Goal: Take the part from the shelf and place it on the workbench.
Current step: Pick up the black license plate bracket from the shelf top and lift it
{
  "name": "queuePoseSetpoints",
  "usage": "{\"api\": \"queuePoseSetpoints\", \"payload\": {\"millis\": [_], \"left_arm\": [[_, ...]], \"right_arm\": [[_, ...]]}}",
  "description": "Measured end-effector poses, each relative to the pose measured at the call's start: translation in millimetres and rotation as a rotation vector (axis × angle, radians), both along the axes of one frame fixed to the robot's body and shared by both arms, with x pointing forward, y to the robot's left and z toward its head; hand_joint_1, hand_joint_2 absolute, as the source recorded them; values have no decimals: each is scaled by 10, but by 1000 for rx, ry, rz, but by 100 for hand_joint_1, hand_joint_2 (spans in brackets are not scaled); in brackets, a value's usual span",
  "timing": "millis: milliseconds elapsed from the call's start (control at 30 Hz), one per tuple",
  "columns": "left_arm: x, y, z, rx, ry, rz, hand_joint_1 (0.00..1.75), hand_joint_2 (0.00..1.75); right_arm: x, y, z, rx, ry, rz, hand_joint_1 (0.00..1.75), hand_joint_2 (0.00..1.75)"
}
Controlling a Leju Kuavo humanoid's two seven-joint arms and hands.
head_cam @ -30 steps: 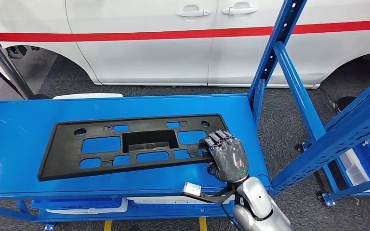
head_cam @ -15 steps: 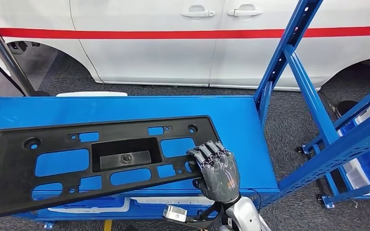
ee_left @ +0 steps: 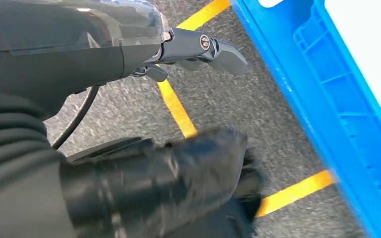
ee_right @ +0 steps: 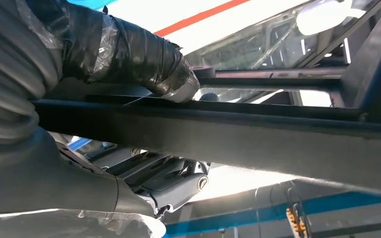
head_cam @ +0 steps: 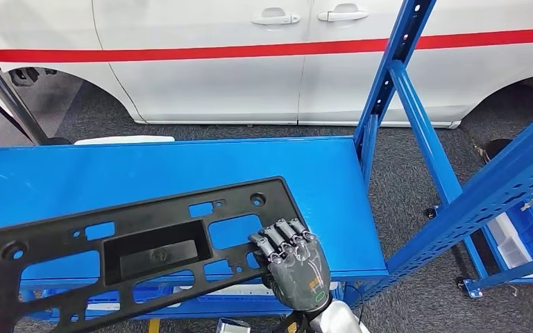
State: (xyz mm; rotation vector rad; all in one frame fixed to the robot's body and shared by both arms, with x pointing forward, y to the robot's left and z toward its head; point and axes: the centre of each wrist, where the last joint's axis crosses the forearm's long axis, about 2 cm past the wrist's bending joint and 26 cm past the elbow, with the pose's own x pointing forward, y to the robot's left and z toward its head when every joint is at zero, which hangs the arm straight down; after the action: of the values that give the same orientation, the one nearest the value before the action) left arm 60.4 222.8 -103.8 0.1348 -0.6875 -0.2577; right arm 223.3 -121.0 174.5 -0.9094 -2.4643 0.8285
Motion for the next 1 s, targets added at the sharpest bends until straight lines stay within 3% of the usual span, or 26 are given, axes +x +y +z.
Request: {"api": "queuePoseSetpoints", "payload": {"millis": [400,1000], "left_arm": [[-5,31,5,135,51,52,0,175],[-18,21,7,162,58,57,0,175]], "right_arm": [[-33,11,-44,50,62,-2,175,175],[-30,-6,-75,64,79,-4,175,175]]}}
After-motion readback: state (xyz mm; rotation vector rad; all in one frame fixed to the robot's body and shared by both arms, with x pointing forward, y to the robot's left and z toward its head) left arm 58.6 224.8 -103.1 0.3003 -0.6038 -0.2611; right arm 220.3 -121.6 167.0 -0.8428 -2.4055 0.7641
